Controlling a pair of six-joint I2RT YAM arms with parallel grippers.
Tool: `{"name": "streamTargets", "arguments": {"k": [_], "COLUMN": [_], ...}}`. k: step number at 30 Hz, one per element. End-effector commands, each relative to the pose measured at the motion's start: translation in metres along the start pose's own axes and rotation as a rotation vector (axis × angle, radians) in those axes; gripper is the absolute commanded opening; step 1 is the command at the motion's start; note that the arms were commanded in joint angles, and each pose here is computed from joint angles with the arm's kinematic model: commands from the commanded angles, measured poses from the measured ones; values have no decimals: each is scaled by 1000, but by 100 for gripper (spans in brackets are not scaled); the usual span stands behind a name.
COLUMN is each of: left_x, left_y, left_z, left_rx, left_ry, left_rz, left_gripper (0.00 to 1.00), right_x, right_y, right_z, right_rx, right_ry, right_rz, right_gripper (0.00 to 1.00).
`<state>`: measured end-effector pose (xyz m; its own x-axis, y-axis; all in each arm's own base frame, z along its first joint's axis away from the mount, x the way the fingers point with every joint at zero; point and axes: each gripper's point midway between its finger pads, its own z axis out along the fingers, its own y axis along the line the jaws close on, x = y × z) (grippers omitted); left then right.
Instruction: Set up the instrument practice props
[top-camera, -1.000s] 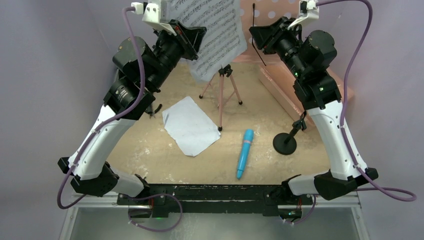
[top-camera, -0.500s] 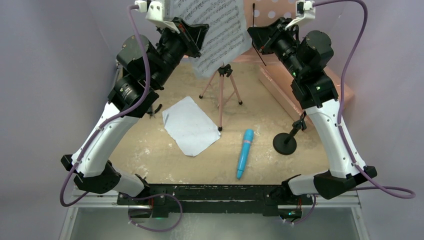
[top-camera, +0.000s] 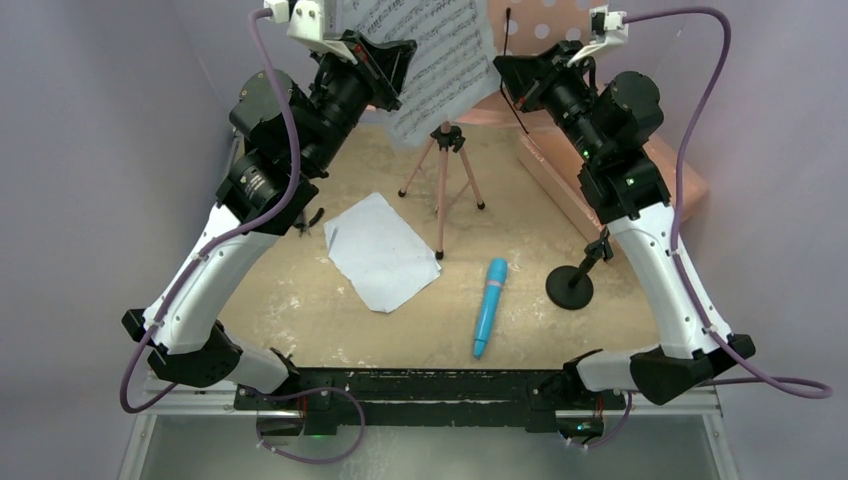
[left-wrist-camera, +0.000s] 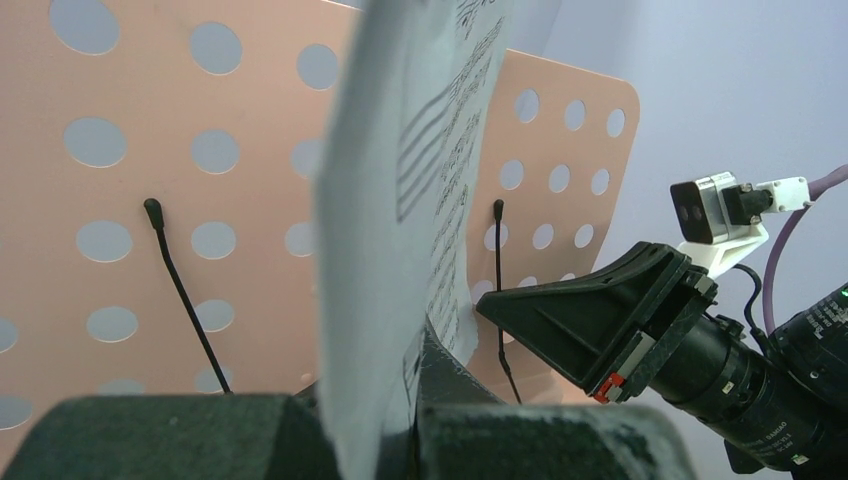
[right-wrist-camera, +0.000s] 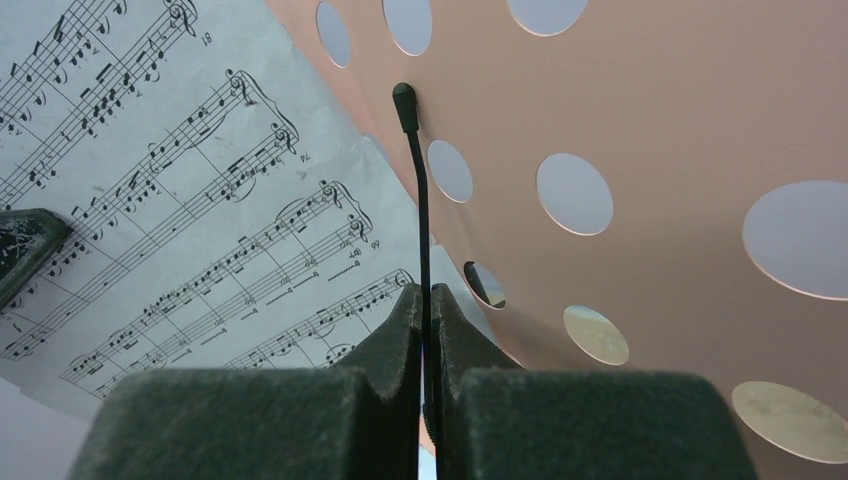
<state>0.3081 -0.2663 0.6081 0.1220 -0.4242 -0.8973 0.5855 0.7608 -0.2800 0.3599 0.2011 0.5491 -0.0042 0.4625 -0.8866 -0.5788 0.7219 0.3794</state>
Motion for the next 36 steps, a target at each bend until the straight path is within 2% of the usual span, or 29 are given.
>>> {"name": "streamTargets", "arguments": {"k": [1, 16, 36], "left_x": [-17, -1, 2], "left_y": [-1, -3, -18], "left_z": [2, 12, 36], "left_rx": [13, 50, 153], "left_ry": [-64, -53, -121], "left_rz": [25, 94, 163], "left_gripper": [0, 0, 0], "right_x": [-25, -30, -37], "right_y": [20, 41, 48], "right_z": [-11, -27, -35], "right_rx": [-79, -212, -244], "right_ry": [-86, -155, -185], "right_rz": [-45, -142, -183], "right_gripper": [0, 0, 0]}}
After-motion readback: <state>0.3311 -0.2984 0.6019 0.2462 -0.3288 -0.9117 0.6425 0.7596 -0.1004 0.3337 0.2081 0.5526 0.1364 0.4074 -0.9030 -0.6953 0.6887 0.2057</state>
